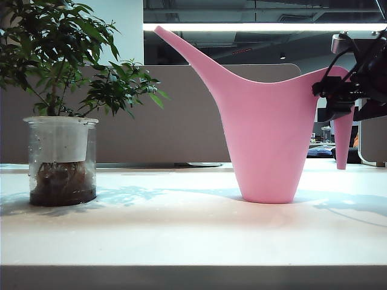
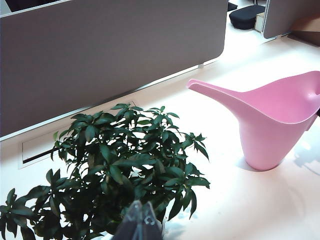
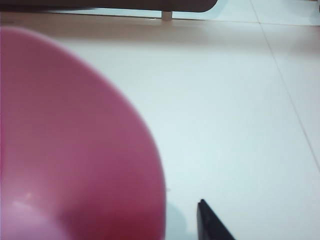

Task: Pick up the watering can from the table, water the potted plant, and put the can back.

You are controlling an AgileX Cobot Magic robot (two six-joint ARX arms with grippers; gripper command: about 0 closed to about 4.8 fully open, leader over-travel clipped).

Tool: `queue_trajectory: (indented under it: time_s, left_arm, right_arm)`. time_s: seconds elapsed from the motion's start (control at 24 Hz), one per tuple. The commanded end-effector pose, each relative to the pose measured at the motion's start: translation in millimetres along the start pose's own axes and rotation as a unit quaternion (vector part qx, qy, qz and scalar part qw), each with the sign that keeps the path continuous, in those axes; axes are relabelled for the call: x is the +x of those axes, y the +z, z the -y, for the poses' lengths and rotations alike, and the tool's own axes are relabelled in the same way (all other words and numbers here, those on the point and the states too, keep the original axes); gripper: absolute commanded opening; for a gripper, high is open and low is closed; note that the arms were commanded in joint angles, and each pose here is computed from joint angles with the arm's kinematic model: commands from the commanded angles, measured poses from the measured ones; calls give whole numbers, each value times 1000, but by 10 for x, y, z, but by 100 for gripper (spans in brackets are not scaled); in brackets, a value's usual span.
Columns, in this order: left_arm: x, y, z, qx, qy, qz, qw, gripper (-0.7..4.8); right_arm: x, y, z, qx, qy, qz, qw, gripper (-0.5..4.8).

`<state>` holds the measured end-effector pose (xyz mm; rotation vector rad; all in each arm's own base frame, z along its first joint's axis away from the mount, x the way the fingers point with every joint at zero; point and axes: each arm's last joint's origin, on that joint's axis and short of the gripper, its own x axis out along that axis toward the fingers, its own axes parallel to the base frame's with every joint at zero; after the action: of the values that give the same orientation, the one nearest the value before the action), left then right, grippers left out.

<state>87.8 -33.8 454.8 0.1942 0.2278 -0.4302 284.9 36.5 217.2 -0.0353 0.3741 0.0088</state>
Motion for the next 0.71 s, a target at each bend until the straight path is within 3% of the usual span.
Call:
queue_trajectory:
  time_s: [0.04, 0.33, 0.62, 0.71]
  left_arm:
    - [-16, 17, 0, -1, 0, 8, 1000, -5]
    - [-17, 17, 0, -1, -1, 9, 1000, -5]
    - [-24, 17, 7, -19, -4, 10, 1000, -5]
    - [-14, -4, 24, -12, -5, 17, 1000, -5]
  right_arm:
    - [-11, -9, -2, -1, 0, -13, 1000, 307]
    - [-186, 51, 20, -2, 0, -26, 1000, 307]
    - [-842, 175, 92, 25, 15, -52, 998, 304]
    - [-1027, 233, 114, 29, 19, -29, 999, 265]
